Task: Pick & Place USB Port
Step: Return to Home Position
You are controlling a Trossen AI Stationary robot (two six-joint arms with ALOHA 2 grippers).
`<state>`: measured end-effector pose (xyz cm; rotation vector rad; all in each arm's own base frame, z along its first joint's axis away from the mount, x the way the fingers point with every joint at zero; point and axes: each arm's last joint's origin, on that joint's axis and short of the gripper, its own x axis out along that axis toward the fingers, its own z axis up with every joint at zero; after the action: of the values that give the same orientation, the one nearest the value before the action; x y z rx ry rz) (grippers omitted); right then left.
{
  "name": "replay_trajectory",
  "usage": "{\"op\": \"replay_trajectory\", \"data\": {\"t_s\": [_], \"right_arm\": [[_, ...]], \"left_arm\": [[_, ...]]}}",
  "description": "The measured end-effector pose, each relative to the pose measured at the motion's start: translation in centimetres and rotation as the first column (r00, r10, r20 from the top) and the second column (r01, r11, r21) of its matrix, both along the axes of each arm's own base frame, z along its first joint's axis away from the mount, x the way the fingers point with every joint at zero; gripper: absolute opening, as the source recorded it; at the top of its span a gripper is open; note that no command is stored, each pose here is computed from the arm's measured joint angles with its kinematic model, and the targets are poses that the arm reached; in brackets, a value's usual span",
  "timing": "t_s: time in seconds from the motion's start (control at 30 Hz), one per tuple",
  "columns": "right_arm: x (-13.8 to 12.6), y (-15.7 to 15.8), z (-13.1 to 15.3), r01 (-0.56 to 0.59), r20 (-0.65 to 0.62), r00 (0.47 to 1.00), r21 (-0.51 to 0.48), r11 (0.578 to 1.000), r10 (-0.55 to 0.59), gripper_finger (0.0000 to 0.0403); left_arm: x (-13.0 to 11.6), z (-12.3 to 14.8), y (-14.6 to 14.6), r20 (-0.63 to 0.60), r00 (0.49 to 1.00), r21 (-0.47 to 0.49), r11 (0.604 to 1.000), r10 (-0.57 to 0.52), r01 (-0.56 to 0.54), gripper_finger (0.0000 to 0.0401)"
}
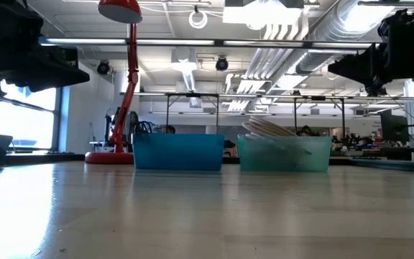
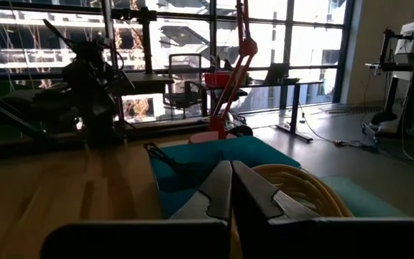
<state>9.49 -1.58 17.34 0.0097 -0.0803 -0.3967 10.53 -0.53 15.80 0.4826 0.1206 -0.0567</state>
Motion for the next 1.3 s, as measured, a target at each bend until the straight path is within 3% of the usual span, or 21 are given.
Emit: {"op": "replay_trajectory", "data": {"t_s": [0.43, 0.8, 1.07, 1.3], "right_arm": [[0.1, 1.7, 0.0, -0.172, -0.007, 0.985, -0.006, 0.985, 0.172, 0.0000], [0.1, 2.2, -0.1, -0.230, -0.022, 0.973, -0.021, 0.973, 0.230, 0.0000], [0.1, 2.3, -0.1, -0.240, -0.024, 0.971, -0.022, 0.971, 0.240, 0.0000], [0.1, 2.3, -0.1, -0.233, -0.023, 0.972, -0.020, 0.972, 0.232, 0.0000]], "left_arm": [[0.0, 0.4, 0.1, 0.041, 0.999, -0.016, 0.999, 0.031, -0.031, 0.0002], [0.0, 0.4, 0.0, 0.040, 0.999, -0.064, 0.998, 0.016, -0.014, 0.0002], [0.0, 0.4, 0.4, 0.046, 0.990, -0.031, 0.990, 0.136, -0.135, 0.0002], [0.0, 0.4, 0.2, 0.043, 0.997, -0.011, 0.998, 0.061, -0.061, 0.0002]]}}
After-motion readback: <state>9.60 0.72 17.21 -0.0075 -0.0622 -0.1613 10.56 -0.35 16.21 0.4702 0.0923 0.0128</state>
